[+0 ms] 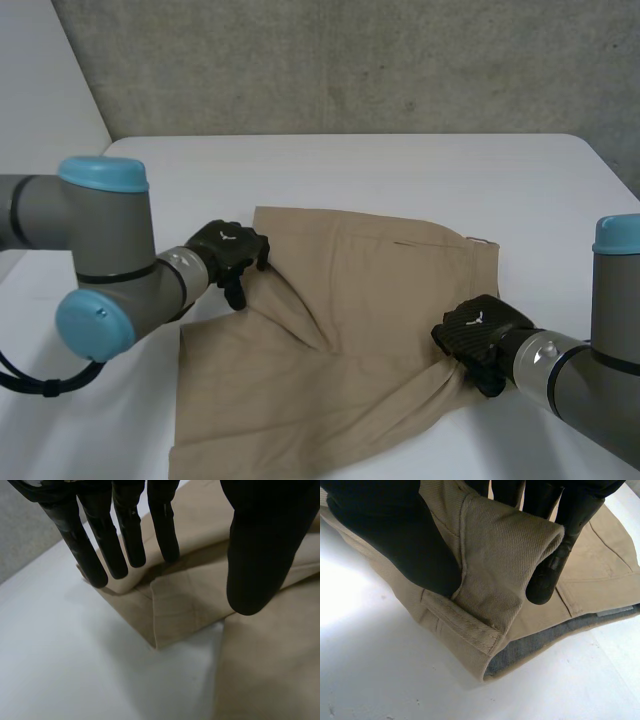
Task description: Fold the shorts.
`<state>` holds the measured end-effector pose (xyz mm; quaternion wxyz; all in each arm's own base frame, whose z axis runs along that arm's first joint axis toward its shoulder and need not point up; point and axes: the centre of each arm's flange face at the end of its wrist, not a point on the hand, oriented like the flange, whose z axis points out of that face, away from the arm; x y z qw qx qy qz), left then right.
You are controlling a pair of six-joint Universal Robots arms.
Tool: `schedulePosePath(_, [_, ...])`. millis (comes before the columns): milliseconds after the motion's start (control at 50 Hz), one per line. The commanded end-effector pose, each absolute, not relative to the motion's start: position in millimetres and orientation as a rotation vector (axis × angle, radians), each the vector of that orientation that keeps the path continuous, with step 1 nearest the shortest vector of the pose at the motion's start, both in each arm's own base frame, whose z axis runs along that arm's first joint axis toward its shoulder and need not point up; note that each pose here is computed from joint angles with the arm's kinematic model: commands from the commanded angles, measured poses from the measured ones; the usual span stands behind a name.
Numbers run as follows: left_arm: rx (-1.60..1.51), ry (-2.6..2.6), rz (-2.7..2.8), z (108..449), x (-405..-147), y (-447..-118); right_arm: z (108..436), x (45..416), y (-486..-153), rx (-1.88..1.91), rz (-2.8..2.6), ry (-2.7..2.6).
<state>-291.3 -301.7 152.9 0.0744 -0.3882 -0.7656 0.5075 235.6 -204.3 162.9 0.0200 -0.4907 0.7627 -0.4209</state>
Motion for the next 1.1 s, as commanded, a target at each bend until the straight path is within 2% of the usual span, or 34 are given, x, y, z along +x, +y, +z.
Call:
schedulePosePath(20, [-1.167,-2.299,1.529,136,-296,-314,161,235,-203,-1.522,-1.304,2.369])
schedulePosePath(220, [-1.164,-2.266,1.605,127,-300,-325,158,234,-201,-1.524,-1.298,2.373])
schedulePosePath(360, [-1.106,-2.410,1.657,128,-285,-331,159,235,-203,-1.519,-1.322,2.366])
schedulePosePath(500, [-1.109,-2.547,1.675,139,-268,-313,161,236,-206,-1.469,-1.348,2.372])
schedulePosePath(620, [-1.130,-2.549,1.674,148,-264,-298,162,237,-207,-1.413,-1.349,2.381])
schedulePosePath(880, [-1.164,-2.572,1.678,148,-265,-294,164,238,-207,-1.388,-1.351,2.384])
schedulePosePath(980, [-1.136,-2.508,1.759,175,-269,-284,167,239,-210,-1.315,-1.362,2.385])
schedulePosePath(1100, [-1.067,-2.513,1.724,193,-258,-255,174,241,-219,-1.170,-1.386,2.399])
